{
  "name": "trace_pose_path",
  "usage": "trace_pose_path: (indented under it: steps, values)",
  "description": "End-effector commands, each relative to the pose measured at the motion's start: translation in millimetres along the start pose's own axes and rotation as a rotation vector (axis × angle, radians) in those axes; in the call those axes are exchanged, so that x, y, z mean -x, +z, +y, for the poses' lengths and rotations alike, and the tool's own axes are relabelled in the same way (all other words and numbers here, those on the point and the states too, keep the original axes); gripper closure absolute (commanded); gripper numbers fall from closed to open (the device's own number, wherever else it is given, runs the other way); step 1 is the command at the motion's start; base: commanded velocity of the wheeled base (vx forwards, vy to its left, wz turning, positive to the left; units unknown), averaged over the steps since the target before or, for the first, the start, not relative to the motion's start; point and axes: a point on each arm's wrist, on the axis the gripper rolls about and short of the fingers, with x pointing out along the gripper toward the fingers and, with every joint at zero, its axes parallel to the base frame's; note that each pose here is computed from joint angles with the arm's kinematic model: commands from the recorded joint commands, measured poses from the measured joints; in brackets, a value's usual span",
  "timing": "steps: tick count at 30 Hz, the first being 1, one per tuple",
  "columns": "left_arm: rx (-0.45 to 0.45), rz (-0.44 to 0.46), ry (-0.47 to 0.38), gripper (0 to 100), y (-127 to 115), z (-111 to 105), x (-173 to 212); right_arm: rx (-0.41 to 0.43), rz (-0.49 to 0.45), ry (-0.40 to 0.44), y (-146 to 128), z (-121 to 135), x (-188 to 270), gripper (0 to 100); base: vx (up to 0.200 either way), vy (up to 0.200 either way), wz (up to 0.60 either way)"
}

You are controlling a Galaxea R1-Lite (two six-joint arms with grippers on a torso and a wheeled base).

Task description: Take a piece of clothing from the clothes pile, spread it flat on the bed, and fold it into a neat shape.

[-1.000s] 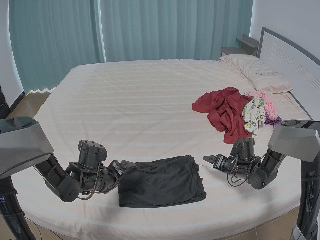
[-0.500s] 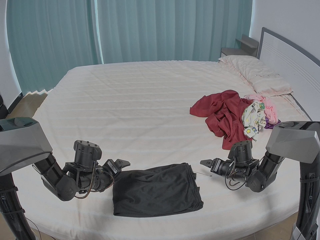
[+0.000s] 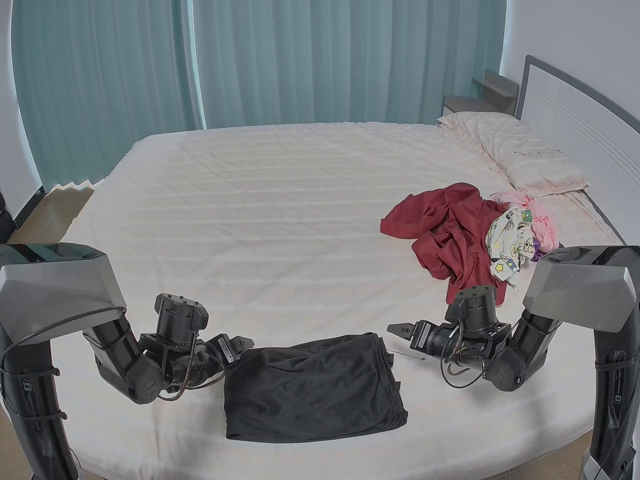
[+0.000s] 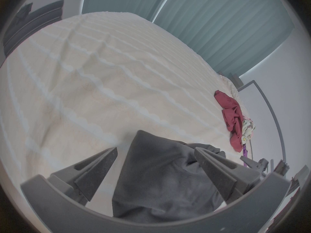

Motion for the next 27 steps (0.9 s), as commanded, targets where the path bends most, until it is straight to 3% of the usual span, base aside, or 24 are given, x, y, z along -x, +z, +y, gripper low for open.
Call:
trace_pose_path:
  steps: [1,14,15,27]
  values:
    - [-0.021,0.016,0.028,0,-10.8,11.9,-31.3,0.010,0.025,0.000,-12.4,-2.1,-8.1,0,0.000,0.000,0.00]
    - [-0.025,-0.017,0.023,0,-11.4,11.6,-41.9,0.022,0.000,0.040,-18.9,-1.5,-14.7,0,0.000,0.000,0.00]
    - [-0.025,-0.017,0.023,100,-11.4,11.6,-41.9,0.022,0.000,0.040,-18.9,-1.5,-14.7,0,0.000,0.000,0.00]
    - [-0.015,-0.072,0.074,100,-7.7,13.8,-42.7,0.043,-0.005,0.085,-23.1,10.1,-29.0,0,0.000,0.000,0.00]
